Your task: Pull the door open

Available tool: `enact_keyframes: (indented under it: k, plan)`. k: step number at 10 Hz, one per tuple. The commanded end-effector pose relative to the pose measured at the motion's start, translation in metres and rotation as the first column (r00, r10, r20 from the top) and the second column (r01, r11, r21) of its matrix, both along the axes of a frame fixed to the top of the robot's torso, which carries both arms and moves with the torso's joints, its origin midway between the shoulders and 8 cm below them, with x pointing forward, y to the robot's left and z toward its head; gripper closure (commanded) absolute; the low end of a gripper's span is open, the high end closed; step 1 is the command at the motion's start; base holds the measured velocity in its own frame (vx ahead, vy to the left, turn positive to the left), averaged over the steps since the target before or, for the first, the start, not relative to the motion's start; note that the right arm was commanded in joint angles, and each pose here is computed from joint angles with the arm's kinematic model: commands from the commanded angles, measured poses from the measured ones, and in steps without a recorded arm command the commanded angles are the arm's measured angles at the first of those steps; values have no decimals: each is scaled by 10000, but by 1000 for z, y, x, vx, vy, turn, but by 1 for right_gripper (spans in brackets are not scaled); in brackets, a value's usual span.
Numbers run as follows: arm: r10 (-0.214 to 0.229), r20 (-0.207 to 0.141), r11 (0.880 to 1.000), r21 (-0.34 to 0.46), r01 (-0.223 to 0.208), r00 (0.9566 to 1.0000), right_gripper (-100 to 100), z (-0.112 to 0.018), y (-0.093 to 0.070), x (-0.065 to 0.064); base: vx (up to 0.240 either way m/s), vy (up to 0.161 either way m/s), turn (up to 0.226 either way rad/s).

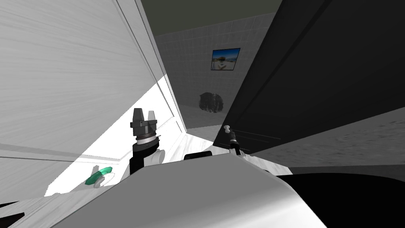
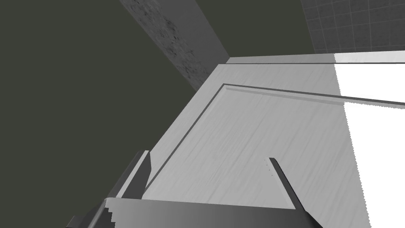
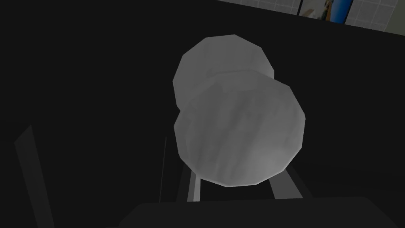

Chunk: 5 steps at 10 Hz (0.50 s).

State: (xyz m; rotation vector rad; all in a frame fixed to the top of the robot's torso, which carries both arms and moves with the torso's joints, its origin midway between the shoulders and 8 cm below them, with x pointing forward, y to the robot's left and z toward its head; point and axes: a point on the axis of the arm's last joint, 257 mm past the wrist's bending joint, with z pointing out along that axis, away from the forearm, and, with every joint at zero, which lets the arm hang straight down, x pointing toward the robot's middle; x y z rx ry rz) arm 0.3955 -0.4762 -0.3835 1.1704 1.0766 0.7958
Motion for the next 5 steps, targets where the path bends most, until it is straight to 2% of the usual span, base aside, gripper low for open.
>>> enact_keyframes:
  k: [1,4,5]
  plan:
    - [57,140,9989,473,-63,9999,100,-2,6,2,-45,-21,47]
    - [-120,442,9907,1357,59,9990,100,-2,2,2,-36,-11,62]
    - [-120,452,9903,1387,56,9989,100,-2,2,2,-32,-16,35]
